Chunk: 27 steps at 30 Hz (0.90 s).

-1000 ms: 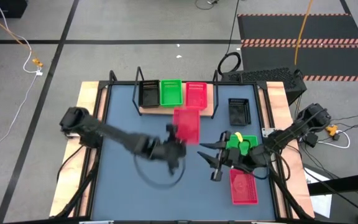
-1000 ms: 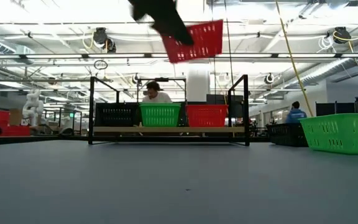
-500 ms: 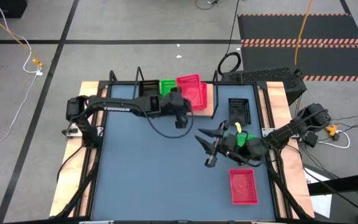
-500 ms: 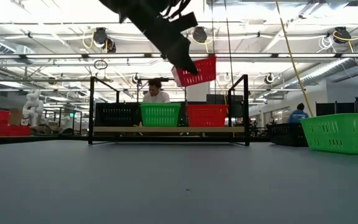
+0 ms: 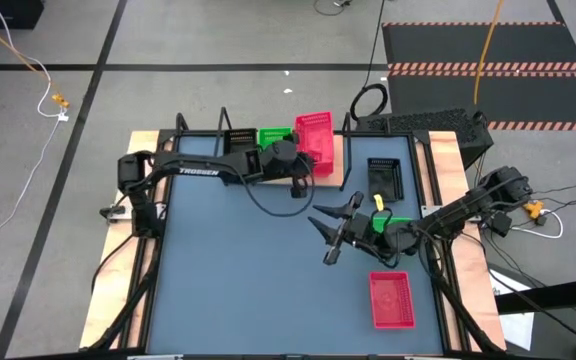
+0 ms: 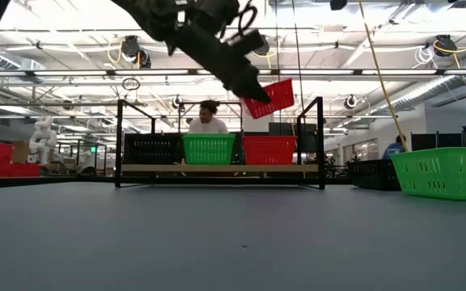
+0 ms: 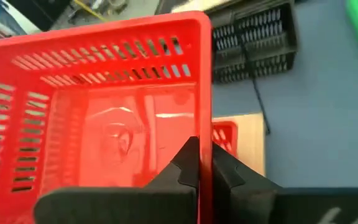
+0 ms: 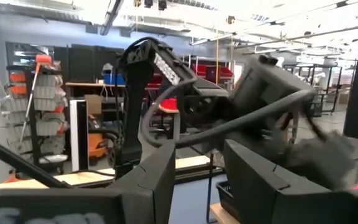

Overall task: Stack baskets on shelf by color
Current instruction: Stack the left red bin on top of the red bin on the shelf

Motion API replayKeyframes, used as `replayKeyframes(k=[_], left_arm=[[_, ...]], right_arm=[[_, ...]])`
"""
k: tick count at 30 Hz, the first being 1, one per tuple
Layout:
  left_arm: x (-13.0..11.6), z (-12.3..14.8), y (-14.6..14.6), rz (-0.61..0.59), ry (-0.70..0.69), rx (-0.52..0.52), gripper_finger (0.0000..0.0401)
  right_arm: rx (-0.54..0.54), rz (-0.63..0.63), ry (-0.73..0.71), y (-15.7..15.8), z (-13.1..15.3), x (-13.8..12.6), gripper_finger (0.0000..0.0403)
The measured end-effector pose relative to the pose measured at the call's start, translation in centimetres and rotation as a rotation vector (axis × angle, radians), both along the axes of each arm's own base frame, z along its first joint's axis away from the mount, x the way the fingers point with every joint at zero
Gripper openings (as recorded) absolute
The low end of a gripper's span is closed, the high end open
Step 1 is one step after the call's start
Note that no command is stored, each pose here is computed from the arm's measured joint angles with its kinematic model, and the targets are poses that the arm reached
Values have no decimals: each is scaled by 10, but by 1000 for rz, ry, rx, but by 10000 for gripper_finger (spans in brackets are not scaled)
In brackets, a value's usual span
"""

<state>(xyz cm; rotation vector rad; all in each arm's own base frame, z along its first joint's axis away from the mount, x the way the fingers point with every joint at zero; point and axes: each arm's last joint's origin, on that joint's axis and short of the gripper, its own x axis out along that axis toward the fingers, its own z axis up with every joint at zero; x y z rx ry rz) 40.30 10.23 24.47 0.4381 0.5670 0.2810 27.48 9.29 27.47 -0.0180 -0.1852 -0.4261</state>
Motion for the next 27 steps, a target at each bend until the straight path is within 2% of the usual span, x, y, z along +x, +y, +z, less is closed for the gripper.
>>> replayKeyframes(k=[6,16,27], left_arm=[[6,-25,12,30,42,-20,4],[5,-32,14,59,79,-70,4],[5,-33,12,4,93,-68,32]], right_arm=[[32,9,22,1,-4,1,130],[18,9,67,1,-9,2,130],[67,18,80,1,-13,2,130]])
